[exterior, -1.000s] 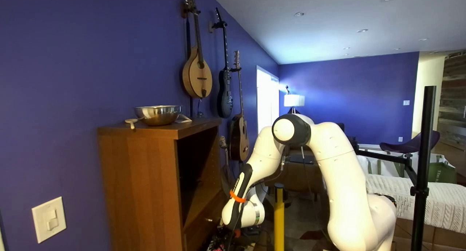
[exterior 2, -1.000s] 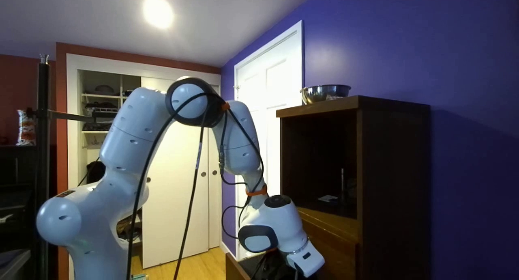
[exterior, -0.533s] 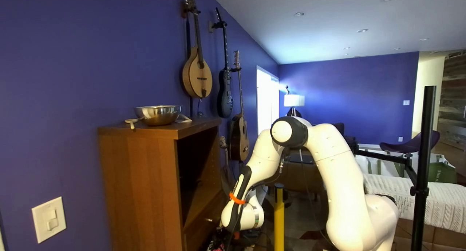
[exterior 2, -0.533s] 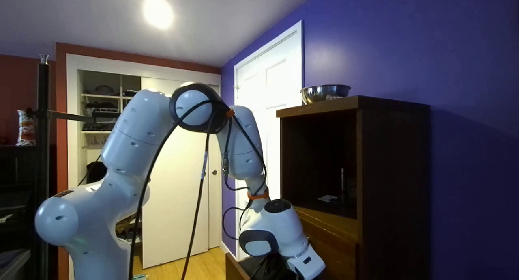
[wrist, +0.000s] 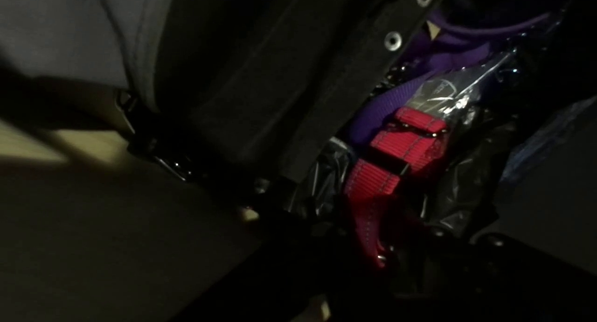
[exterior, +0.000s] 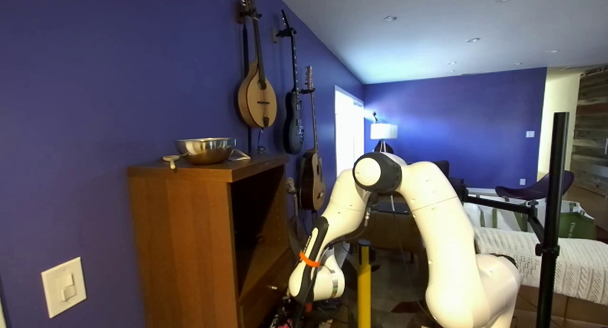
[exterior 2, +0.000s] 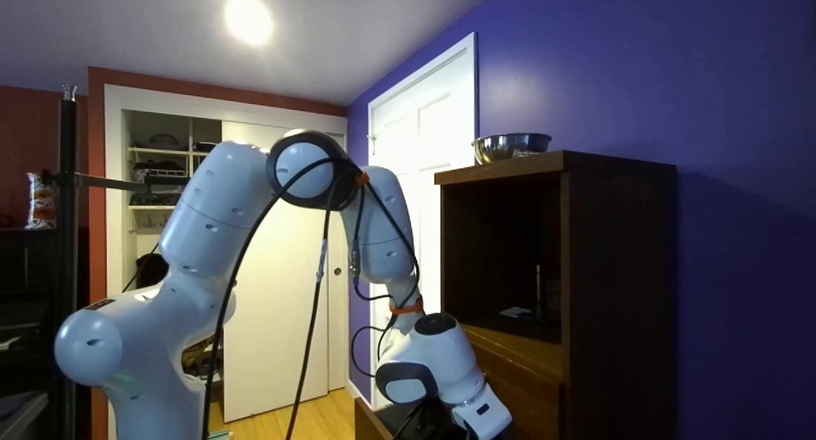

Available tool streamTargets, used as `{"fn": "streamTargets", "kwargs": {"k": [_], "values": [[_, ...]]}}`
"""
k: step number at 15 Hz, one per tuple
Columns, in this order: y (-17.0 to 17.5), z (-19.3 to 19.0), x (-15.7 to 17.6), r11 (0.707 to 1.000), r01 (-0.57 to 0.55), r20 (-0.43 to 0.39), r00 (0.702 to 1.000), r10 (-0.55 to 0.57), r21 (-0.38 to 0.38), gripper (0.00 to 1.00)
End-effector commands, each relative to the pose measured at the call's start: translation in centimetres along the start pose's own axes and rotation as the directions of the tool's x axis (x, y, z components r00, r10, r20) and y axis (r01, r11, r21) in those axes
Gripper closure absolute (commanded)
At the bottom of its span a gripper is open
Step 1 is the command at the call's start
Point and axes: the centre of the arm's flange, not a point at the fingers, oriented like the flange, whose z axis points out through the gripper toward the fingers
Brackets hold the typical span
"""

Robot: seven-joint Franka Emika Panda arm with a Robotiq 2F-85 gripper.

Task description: Pick up the chains with the pink straps and put it on the top brown shelf

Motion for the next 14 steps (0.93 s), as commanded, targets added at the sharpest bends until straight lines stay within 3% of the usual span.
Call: {"fn": "streamTargets", "kwargs": {"k": [1,7,12,14], "values": [[-0.1,2.2,-0.9,0.999,-0.039,-0.012,0.999,0.039,0.018,0.65],[-0.4,2.8,-1.2,0.998,-0.06,-0.011,0.998,0.061,0.026,0.74],[-0.4,3.9,-1.5,0.998,-0.062,-0.018,0.998,0.062,0.016,0.67],[-0.4,4.1,-1.6,0.998,-0.06,-0.02,0.998,0.061,0.012,0.74]]}}
